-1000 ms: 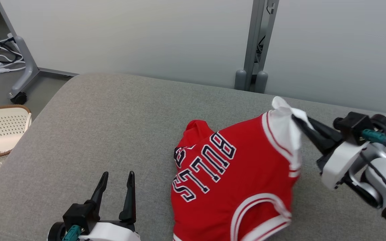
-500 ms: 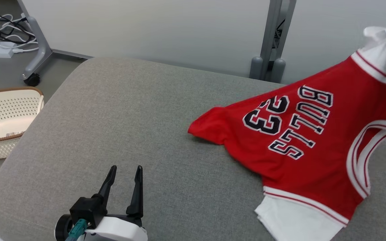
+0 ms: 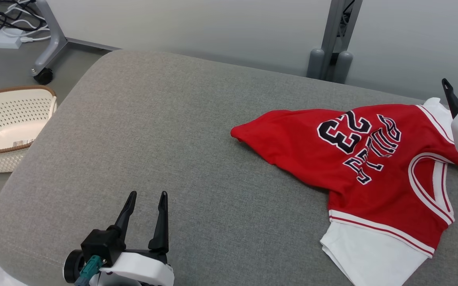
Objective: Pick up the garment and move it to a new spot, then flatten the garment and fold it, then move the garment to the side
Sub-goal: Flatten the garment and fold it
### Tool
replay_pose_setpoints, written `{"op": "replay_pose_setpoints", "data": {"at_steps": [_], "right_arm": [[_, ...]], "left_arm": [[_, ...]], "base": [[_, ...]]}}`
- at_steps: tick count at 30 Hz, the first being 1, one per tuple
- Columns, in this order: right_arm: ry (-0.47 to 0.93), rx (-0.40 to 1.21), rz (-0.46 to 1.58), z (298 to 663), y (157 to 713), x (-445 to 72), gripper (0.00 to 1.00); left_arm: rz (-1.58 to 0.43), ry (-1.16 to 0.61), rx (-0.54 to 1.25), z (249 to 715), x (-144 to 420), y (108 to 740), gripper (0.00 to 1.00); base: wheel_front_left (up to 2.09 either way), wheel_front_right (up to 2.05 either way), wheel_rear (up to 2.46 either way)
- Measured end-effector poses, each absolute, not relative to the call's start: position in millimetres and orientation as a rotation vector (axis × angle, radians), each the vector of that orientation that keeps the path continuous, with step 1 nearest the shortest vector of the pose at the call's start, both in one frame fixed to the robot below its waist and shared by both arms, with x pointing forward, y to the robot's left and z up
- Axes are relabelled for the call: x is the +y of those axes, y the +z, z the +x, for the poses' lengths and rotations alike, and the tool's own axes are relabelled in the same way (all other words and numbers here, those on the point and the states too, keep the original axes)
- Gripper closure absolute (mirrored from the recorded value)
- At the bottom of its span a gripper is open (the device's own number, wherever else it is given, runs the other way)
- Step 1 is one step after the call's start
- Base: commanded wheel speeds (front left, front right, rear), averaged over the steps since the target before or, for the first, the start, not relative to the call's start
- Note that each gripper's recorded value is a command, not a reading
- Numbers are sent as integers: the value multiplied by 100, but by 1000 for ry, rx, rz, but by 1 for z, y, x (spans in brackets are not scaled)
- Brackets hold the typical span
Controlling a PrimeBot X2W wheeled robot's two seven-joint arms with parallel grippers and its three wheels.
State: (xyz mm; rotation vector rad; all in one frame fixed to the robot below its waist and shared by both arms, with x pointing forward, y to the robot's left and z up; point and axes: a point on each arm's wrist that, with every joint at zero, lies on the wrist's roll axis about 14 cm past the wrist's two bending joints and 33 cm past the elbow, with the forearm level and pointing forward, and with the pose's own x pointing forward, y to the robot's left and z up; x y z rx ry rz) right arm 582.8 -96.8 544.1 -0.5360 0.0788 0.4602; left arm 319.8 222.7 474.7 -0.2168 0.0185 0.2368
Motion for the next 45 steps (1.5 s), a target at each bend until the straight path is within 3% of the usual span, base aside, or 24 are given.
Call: {"op": "replay_pose_setpoints", "data": {"at_steps": [5, 9, 17, 21, 31, 45], "right_arm": [[463, 33, -491, 577, 560, -90, 0], [485, -100, -407, 566, 601, -75, 0], [450, -232, -186, 510, 618, -93, 0], [433, -213, -61, 460, 584, -94, 0], [340, -32, 111, 387, 501, -98, 0], [242, 130, 233, 375, 454, -110, 0]], "left_arm": [[-222, 218, 5, 324, 218, 479, 0], [-224, 195, -23, 328, 213, 488, 0], [-231, 120, -97, 341, 194, 512, 0], [-234, 77, -121, 348, 182, 521, 0], [-221, 27, -117, 354, 167, 521, 0], [-222, 18, -84, 349, 163, 511, 0]], "base": [[0, 0, 0], [0, 0, 0], [0, 0, 0], [0, 0, 0], [0, 0, 0], [0, 0, 0]]}}
